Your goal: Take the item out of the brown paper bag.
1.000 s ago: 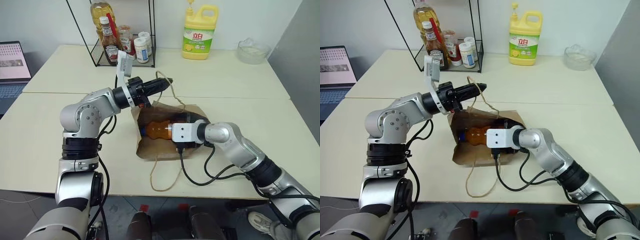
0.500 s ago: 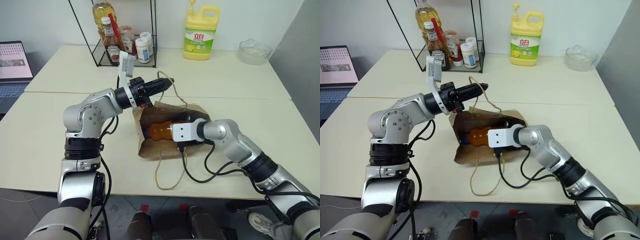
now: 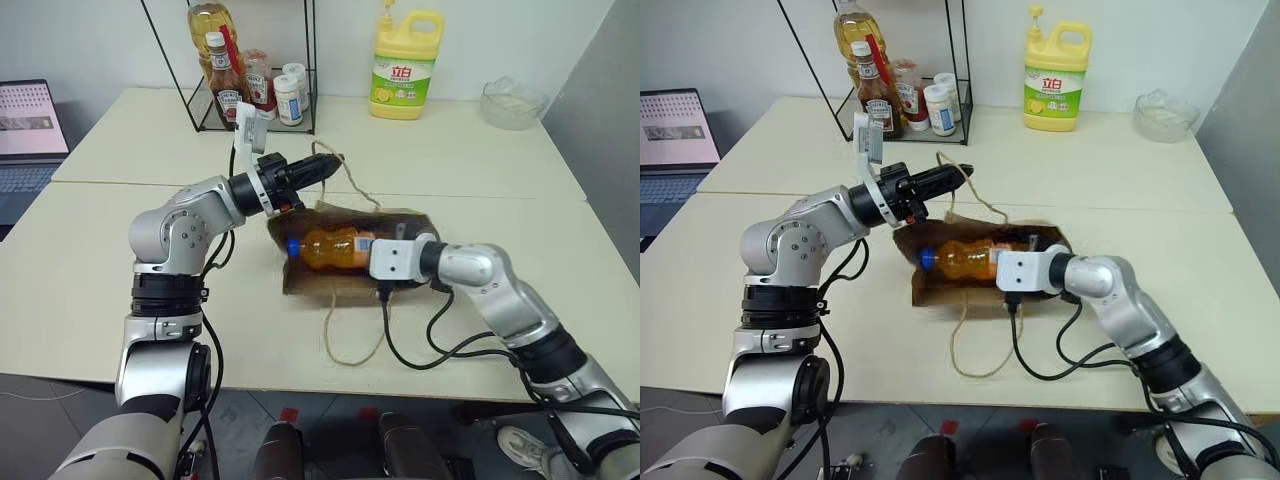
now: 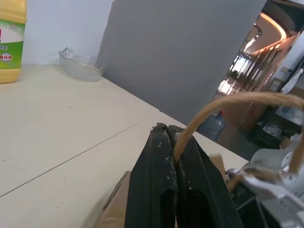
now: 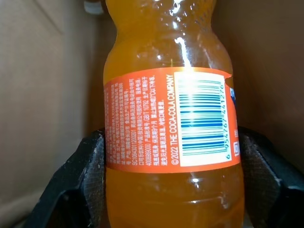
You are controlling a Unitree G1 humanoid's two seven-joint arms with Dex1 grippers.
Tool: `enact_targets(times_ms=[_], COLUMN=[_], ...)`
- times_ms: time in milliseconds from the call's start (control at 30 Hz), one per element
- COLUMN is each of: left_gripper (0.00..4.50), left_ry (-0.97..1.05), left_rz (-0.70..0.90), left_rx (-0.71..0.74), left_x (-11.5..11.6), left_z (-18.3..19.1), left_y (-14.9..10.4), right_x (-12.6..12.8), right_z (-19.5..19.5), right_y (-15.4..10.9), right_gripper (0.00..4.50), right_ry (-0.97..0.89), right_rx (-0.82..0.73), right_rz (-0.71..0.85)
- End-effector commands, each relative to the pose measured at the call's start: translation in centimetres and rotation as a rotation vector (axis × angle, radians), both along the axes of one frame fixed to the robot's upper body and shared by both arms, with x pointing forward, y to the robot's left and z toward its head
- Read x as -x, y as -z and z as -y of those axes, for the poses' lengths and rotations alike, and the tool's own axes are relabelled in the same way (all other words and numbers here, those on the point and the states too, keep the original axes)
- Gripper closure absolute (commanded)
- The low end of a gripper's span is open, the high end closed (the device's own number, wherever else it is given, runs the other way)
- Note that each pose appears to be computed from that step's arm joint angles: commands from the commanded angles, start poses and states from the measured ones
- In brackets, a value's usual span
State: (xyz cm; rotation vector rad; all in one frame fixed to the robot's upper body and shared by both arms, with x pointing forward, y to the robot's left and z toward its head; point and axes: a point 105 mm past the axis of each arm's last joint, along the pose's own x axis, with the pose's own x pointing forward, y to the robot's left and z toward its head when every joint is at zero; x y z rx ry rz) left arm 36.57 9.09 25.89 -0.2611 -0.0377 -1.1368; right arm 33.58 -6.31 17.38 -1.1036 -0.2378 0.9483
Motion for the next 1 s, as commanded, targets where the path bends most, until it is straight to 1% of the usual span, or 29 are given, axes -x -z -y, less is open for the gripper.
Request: enact_targets(times_ms=[33, 133, 200, 333, 400, 467, 533, 600, 633, 733, 767, 800, 833, 1000], left_gripper=[4.50, 4.50, 4.50, 4.50, 4.50, 4.50, 4.50, 4.50, 4.50, 4.50, 4.50, 4.50, 4.50, 4.50], left_ry=[-0.009, -0.022, -0.025, -0.026, -0.024, -0.024, -0.025, -0.025, -0.025, -0.025, -0.024, -0.022, -0.022, -0.021], left_rz=[0.055, 0.056, 0.058, 0.063, 0.064, 0.063, 0.060, 0.059, 0.059, 0.060, 0.062, 0.063, 0.065, 0.075], left_rx=[0.001, -0.003, -0.005, -0.008, -0.007, -0.008, -0.010, -0.011, -0.011, -0.010, -0.009, -0.008, -0.007, -0.002], left_x=[0.0, -0.3, -0.5, -0.6, -0.5, -0.5, -0.4, -0.4, -0.4, -0.5, -0.5, -0.5, -0.6, -0.7], left_z=[-0.1, -0.2, -0.1, 0.2, 0.1, 0.0, -0.1, -0.1, -0.1, 0.0, 0.0, 0.1, 0.2, 0.5], left_y=[-1.2, -1.2, -1.2, -1.2, -1.2, -1.1, -0.9, -0.9, -0.9, -0.9, -0.9, -0.9, -1.0, -1.2], right_x=[1.6, 3.6, 4.4, 6.1, 6.4, 6.3, 5.4, 3.7, 2.9, 0.2, -0.7, -1.4, -2.1, -3.8], right_z=[0.0, -0.1, 0.6, 2.6, 4.0, 5.8, 7.8, 10.4, 11.5, 14.8, 15.8, 16.7, 17.3, 19.0], right_y=[-4.4, -6.1, -7.2, -8.0, -8.5, -8.8, -9.4, -10.1, -10.0, -7.7, -6.7, -6.0, -4.9, 0.5], right_gripper=[1.27, 1.27, 1.27, 1.27, 1.27, 1.27, 1.27, 1.27, 1.27, 1.27, 1.27, 1.27, 1.27, 1.27], right_ry=[-0.055, -0.157, -0.181, -0.196, -0.142, -0.061, 0.063, 0.234, 0.311, 0.564, 0.645, 0.712, 0.769, 0.866], right_rx=[-0.134, -0.273, -0.356, -0.417, -0.458, -0.464, -0.499, -0.573, -0.572, -0.515, -0.518, -0.535, -0.501, -0.265], right_rz=[0.100, 0.066, 0.065, 0.096, 0.137, 0.191, 0.218, 0.227, 0.227, 0.161, 0.117, 0.085, 0.056, -0.046])
